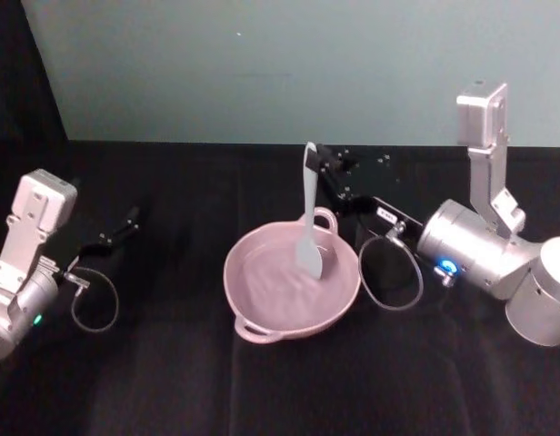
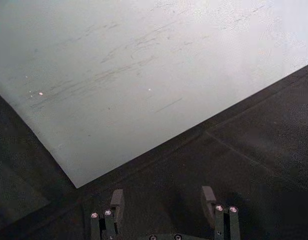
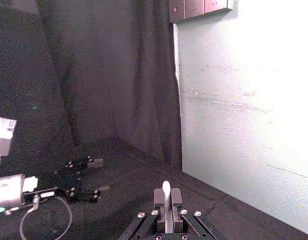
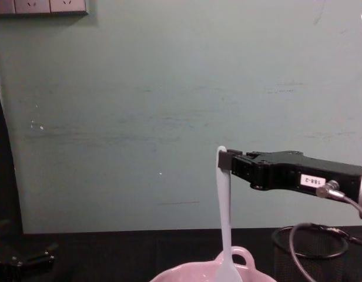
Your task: Use the one hand to pick up the spoon and stir the clear water in the bowl.
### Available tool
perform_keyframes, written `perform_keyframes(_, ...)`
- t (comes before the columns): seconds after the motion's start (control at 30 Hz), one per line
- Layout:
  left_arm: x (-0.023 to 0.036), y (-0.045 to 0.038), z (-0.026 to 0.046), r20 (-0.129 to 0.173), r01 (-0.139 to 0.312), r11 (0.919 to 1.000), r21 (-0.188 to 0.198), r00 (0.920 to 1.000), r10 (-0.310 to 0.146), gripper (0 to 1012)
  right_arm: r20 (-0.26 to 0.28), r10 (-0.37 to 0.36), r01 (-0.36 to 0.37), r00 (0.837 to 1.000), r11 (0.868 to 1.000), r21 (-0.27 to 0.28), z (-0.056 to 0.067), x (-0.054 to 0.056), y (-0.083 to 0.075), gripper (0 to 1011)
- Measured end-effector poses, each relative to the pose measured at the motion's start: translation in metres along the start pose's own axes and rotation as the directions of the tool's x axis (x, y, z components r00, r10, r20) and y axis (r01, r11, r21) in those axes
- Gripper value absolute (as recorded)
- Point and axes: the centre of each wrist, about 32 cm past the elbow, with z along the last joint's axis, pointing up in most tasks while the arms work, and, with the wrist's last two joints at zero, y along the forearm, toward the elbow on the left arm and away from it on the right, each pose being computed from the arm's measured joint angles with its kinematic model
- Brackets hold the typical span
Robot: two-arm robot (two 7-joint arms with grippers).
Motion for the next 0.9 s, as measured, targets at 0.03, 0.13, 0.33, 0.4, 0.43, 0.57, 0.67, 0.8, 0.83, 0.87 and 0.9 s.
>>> perform_keyframes(0.03, 0.0, 0.0, 0.0, 0.0, 0.0, 1.0, 0.0, 1.0, 0.0, 1011, 0.0, 0.002, -0.002, 1.0, 1.0, -0.001, 0.0, -0.001, -0.001, 85)
perform_keyframes(0.13, 0.0, 0.0, 0.0, 0.0, 0.0, 1.0, 0.0, 1.0, 0.0, 1011, -0.001, 0.014, -0.014, 1.0, 1.0, -0.001, 0.0, -0.007, -0.006, 85)
perform_keyframes(0.33, 0.0, 0.0, 0.0, 0.0, 0.0, 1.0, 0.0, 1.0, 0.0, 1011, -0.015, 0.055, -0.055, 0.998, 0.998, 0.006, -0.001, -0.022, -0.006, 85)
perform_keyframes(0.4, 0.0, 0.0, 0.0, 0.0, 0.0, 1.0, 0.0, 1.0, 0.0, 1011, -0.021, 0.066, -0.066, 0.998, 0.998, 0.009, -0.002, -0.025, -0.005, 85)
perform_keyframes(0.43, 0.0, 0.0, 0.0, 0.0, 0.0, 1.0, 0.0, 1.0, 0.0, 1011, -0.027, 0.077, -0.077, 0.997, 0.997, 0.011, -0.003, -0.028, -0.003, 85)
perform_keyframes(0.57, 0.0, 0.0, 0.0, 0.0, 0.0, 1.0, 0.0, 1.0, 0.0, 1011, -0.039, 0.101, -0.101, 0.994, 0.995, 0.019, -0.004, -0.032, 0.005, 85)
perform_keyframes(0.67, 0.0, 0.0, 0.0, 0.0, 0.0, 1.0, 0.0, 1.0, 0.0, 1011, -0.042, 0.111, -0.11, 0.993, 0.994, 0.025, -0.005, -0.033, 0.012, 84)
perform_keyframes(0.8, 0.0, 0.0, 0.0, 0.0, 0.0, 1.0, 0.0, 1.0, 0.0, 1011, -0.046, 0.113, -0.112, 0.993, 0.993, 0.03, -0.007, -0.029, 0.02, 85)
perform_keyframes(0.83, 0.0, 0.0, 0.0, 0.0, 0.0, 1.0, 0.0, 1.0, 0.0, 1011, -0.047, 0.112, -0.111, 0.993, 0.993, 0.03, -0.008, -0.028, 0.022, 85)
perform_keyframes(0.87, 0.0, 0.0, 0.0, 0.0, 0.0, 1.0, 0.0, 1.0, 0.0, 1011, -0.048, 0.112, -0.111, 0.993, 0.993, 0.03, -0.008, -0.027, 0.024, 85)
perform_keyframes(0.9, 0.0, 0.0, 0.0, 0.0, 0.0, 1.0, 0.0, 1.0, 0.0, 1011, -0.049, 0.111, -0.11, 0.993, 0.994, 0.03, -0.009, -0.026, 0.025, 85)
